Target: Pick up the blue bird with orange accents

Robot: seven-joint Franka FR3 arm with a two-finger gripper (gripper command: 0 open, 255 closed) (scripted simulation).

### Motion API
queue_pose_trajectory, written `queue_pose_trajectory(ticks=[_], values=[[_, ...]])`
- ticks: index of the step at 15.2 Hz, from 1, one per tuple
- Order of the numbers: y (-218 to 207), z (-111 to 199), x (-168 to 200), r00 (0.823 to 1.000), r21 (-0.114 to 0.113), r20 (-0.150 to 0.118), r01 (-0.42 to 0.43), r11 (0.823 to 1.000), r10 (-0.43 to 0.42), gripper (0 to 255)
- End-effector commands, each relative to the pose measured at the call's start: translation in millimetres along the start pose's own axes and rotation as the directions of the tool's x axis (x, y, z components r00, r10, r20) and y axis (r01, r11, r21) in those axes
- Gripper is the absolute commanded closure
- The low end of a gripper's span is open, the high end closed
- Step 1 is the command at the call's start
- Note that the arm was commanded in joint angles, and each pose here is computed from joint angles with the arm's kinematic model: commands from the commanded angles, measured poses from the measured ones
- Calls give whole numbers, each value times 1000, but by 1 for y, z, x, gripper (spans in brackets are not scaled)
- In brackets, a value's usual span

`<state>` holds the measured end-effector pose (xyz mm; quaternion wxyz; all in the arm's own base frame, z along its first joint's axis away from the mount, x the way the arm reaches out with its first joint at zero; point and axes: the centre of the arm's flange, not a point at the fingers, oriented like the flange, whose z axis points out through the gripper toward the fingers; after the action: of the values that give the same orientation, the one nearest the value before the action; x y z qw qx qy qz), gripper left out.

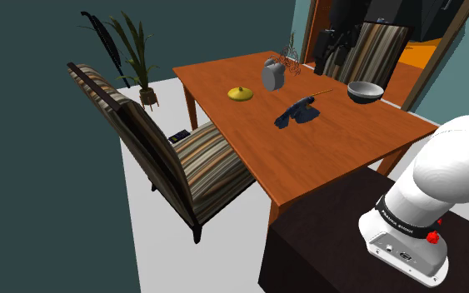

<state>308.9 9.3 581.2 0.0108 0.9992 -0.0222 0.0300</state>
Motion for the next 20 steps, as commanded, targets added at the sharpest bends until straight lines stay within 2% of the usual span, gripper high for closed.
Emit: queue_pose_trajectory(ticks=[1, 5, 10, 15, 20], values=[[0, 0, 0, 1000, 0, 0, 0, 1000, 0, 0], [26, 39, 18, 992, -37, 21, 128, 991, -127, 0], [58, 86, 45, 958, -78, 53, 285, 955, -281, 0], [87, 133, 75, 900, -114, 91, 435, 893, -426, 0], [113, 179, 109, 819, -143, 135, 574, 807, -558, 0]])
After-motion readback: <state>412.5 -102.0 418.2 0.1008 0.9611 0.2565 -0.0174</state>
